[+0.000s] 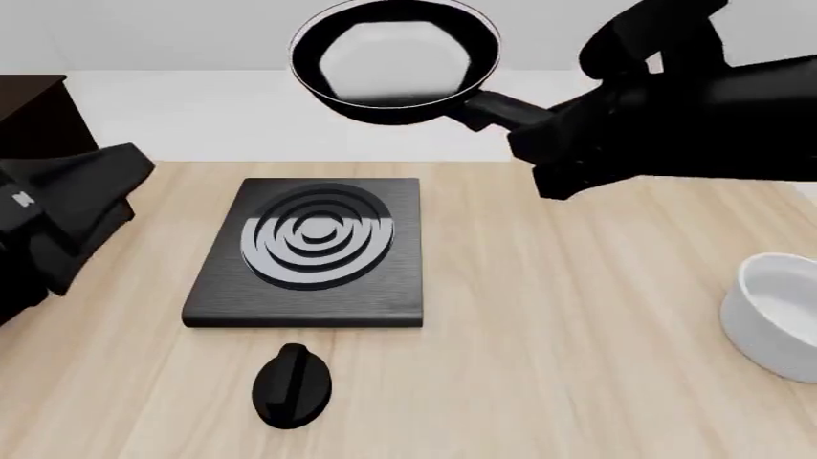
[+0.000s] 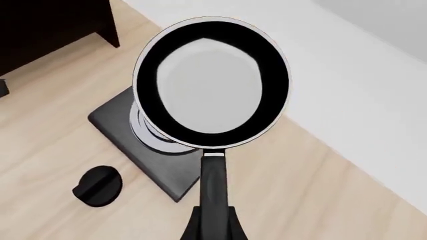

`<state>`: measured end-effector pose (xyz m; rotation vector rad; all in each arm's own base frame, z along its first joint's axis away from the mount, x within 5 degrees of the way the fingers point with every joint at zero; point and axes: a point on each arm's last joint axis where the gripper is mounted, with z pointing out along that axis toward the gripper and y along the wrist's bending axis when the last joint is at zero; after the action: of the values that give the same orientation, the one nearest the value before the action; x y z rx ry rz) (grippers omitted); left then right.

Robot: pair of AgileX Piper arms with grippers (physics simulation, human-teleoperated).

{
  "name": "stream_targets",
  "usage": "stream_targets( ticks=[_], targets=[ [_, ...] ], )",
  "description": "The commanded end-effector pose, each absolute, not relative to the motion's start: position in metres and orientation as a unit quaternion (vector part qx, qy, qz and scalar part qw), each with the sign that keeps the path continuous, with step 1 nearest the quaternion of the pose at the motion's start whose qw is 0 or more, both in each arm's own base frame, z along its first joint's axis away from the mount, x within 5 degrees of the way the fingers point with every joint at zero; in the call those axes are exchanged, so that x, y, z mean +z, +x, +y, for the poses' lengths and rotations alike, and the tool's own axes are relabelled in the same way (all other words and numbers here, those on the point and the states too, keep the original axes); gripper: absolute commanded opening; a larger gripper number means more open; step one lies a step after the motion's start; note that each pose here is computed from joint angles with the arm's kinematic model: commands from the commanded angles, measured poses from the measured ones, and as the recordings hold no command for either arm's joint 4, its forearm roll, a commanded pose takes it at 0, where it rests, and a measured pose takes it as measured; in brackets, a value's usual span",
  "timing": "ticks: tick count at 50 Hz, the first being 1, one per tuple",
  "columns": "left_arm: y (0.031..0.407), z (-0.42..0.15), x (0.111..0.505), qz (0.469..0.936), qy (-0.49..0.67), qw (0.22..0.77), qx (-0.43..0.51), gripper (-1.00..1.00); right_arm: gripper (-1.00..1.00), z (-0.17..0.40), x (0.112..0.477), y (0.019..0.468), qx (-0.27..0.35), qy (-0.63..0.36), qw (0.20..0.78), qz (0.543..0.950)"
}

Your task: Put the frying pan on the cabinet shelf.

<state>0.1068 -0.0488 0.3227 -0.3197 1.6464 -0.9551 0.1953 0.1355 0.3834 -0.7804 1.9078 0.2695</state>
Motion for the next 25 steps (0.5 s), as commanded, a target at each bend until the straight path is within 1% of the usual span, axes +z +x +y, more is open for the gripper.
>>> stream_targets(
  ticks=[1, 4, 8, 10, 12, 17, 20, 25],
  targets=[
    [0.11, -0.047, 0.311, 0.681, -0.2, 0.543, -0.449, 1.0, -1.0, 0.163, 0.404, 0.2, 0.148, -0.336, 0.535, 0.761],
    [0.105, -0.051, 0.309, 0.681, -0.186, 0.532, -0.467, 1.0, -1.0, 0.168, 0.406, 0.201, 0.151, -0.338, 0.538, 0.757],
    [0.104, -0.052, 0.307, 0.687, -0.18, 0.531, -0.462, 1.0, -1.0, 0.179, 0.405, 0.203, 0.158, -0.351, 0.539, 0.749],
    [0.102, -0.051, 0.309, 0.687, -0.174, 0.533, -0.463, 1.0, -1.0, 0.183, 0.402, 0.204, 0.149, -0.369, 0.543, 0.74],
    [0.102, -0.05, 0.311, 0.685, -0.178, 0.535, -0.461, 1.0, -1.0, 0.19, 0.405, 0.203, 0.163, -0.365, 0.54, 0.741],
    [0.101, -0.047, 0.313, 0.676, -0.189, 0.538, -0.466, 1.0, -1.0, 0.206, 0.406, 0.201, 0.176, -0.382, 0.542, 0.727],
    [0.098, -0.047, 0.309, 0.664, -0.202, 0.528, -0.488, 1.0, -1.0, 0.216, 0.405, 0.198, 0.187, -0.389, 0.542, 0.721],
    [0.098, -0.046, 0.313, 0.668, -0.198, 0.535, -0.478, 1.0, -1.0, 0.228, 0.396, 0.196, 0.196, -0.401, 0.536, 0.717]
  ],
)
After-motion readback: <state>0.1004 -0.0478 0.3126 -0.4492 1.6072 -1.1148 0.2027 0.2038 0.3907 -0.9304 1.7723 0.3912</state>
